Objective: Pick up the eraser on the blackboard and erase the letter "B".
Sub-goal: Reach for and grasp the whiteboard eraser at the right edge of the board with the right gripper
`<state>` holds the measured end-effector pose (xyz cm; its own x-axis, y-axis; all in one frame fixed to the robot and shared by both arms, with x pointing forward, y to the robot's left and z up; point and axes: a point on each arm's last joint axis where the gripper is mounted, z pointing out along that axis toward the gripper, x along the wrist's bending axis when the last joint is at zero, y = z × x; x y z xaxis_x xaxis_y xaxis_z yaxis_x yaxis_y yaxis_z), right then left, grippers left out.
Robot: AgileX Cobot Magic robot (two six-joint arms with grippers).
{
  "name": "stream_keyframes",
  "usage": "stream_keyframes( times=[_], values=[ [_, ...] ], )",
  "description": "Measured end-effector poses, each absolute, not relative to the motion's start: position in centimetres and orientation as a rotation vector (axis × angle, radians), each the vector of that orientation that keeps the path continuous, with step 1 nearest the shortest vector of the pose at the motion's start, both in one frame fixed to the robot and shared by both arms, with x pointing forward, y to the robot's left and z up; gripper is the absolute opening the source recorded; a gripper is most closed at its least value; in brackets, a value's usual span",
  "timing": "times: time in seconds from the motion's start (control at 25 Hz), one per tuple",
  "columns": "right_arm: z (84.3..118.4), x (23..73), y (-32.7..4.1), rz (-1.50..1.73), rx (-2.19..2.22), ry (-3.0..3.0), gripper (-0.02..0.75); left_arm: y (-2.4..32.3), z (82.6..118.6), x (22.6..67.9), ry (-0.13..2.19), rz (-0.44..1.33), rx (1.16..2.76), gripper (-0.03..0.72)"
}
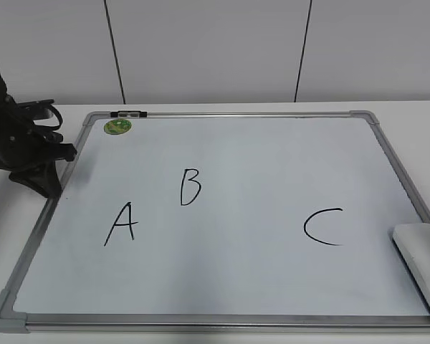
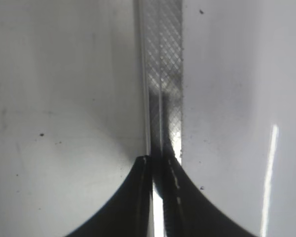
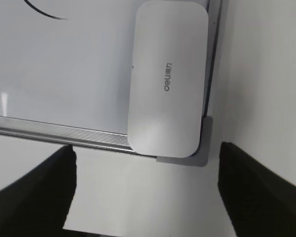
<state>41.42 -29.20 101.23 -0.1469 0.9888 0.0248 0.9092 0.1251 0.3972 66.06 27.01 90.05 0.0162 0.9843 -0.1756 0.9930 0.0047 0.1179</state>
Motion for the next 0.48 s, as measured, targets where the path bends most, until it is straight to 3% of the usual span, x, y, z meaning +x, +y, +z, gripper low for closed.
stream_keyframes(
  times=[0.48],
  values=[
    [96.4,46.4,-29.5,0.405,1.866,2.183,0.672,27.0,90.1,66.1,2.067,-0.062,2.079,0.041]
  ],
)
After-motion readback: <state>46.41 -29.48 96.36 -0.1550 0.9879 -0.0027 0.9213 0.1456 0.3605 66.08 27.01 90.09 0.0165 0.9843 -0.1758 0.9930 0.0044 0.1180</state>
